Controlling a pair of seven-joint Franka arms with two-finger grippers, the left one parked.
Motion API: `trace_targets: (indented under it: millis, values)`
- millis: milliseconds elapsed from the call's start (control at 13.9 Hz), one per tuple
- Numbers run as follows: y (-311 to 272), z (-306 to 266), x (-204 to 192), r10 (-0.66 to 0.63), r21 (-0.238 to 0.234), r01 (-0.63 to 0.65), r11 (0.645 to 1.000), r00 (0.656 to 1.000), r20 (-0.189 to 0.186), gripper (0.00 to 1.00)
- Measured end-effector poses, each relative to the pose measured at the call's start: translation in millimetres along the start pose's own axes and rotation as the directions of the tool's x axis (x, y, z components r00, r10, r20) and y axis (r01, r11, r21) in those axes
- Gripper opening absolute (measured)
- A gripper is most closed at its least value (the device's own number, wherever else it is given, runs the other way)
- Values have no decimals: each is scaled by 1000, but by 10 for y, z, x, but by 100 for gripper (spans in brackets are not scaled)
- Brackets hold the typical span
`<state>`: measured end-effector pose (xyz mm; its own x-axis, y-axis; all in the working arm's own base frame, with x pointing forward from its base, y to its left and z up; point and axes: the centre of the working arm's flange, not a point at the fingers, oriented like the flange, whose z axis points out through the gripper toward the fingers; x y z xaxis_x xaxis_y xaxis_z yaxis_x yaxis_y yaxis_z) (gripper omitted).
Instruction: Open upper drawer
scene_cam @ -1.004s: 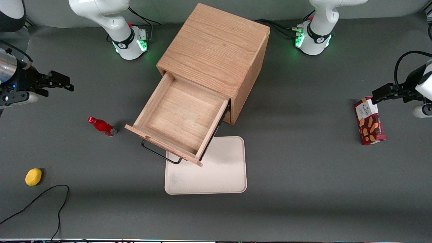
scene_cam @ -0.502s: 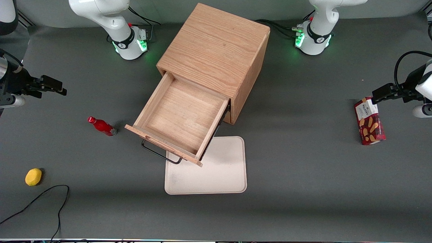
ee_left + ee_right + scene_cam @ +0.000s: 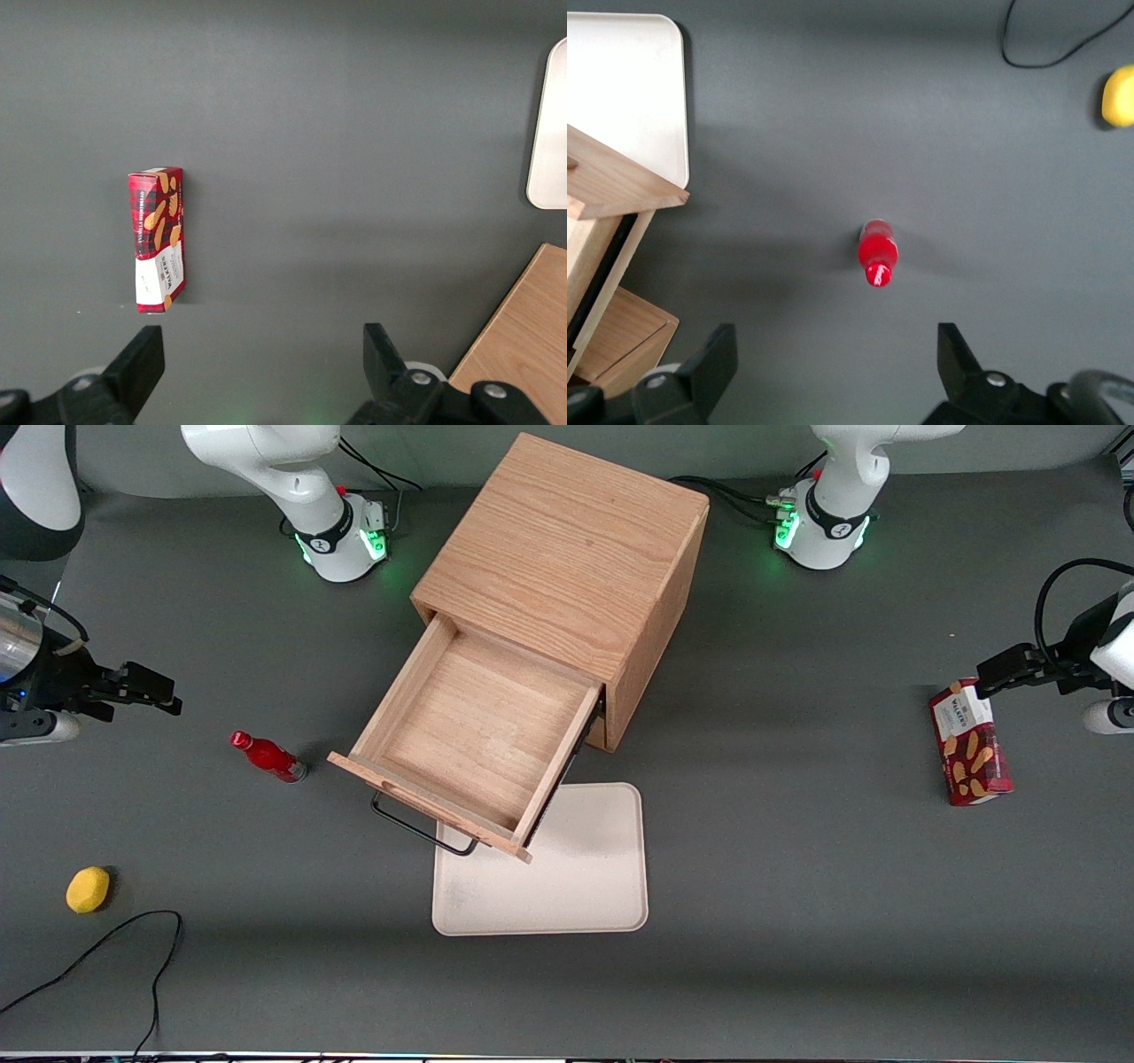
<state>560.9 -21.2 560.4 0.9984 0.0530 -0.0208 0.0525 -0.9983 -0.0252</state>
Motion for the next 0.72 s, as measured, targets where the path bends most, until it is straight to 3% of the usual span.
trace_targets:
  millis: [287,717]
  values:
    - [-13,-86,133,5,3,-5,1000,1000,-20,100]
    - [57,-173,203,15,11,-15,1000,1000,-3,100]
